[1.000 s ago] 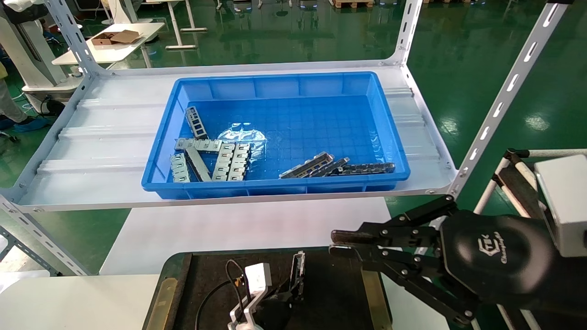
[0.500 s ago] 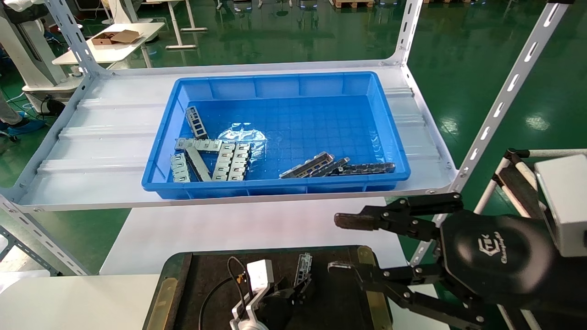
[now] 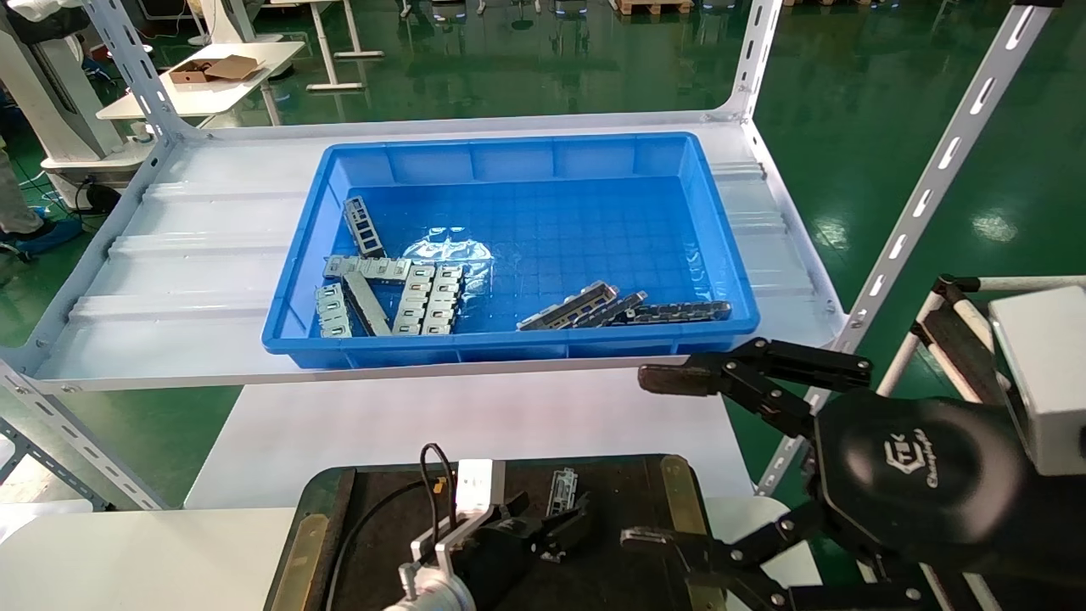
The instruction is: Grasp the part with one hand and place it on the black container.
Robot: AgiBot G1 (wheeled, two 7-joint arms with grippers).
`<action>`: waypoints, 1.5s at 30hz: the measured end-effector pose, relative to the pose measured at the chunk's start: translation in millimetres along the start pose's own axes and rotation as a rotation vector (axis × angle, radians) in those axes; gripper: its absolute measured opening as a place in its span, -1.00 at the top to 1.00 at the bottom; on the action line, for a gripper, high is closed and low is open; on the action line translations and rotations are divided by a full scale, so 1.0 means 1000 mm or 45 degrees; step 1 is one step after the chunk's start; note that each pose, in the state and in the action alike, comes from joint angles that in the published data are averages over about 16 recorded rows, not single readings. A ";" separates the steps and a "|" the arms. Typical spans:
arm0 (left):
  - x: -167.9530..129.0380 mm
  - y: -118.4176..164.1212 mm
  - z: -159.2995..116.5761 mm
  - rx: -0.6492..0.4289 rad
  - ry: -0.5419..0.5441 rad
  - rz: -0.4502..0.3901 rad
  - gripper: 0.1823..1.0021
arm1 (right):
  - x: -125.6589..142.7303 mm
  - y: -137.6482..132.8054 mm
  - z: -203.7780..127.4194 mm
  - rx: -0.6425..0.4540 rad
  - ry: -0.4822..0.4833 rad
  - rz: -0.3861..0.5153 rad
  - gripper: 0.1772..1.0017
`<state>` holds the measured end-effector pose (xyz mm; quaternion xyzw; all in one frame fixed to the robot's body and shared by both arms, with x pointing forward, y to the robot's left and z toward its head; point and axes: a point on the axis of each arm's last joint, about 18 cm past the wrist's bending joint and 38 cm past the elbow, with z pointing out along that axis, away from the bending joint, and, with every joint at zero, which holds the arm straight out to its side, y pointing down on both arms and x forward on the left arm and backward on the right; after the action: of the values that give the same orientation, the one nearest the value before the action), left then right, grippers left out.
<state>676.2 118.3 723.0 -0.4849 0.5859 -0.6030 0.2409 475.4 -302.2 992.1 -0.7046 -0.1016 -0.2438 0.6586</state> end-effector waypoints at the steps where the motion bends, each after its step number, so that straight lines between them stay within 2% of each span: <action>1: -0.002 -0.003 -0.002 -0.006 0.018 0.019 -0.77 | 0.000 0.000 0.000 0.000 0.000 0.000 -0.40; 9: -0.016 -0.025 -0.025 -0.044 0.147 0.183 -0.93 | 0.000 0.000 0.000 0.000 0.000 0.000 -0.74; 15: -0.028 -0.043 -0.047 -0.051 0.220 0.315 -0.98 | 0.000 0.000 0.000 0.000 0.000 0.000 -0.90; 31: -0.056 -0.071 -0.120 -0.077 0.428 0.606 -1.00 | 0.000 0.000 0.000 0.000 0.000 0.000 -1.00; 45: -0.066 -0.093 -0.183 -0.133 0.575 0.763 -1.00 | 0.000 0.000 0.000 0.000 0.000 0.000 -1.00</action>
<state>570.8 280.1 818.8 -0.1585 0.7700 -0.5667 0.2466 475.4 -302.2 992.1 -0.7046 -0.1016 -0.2438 0.6586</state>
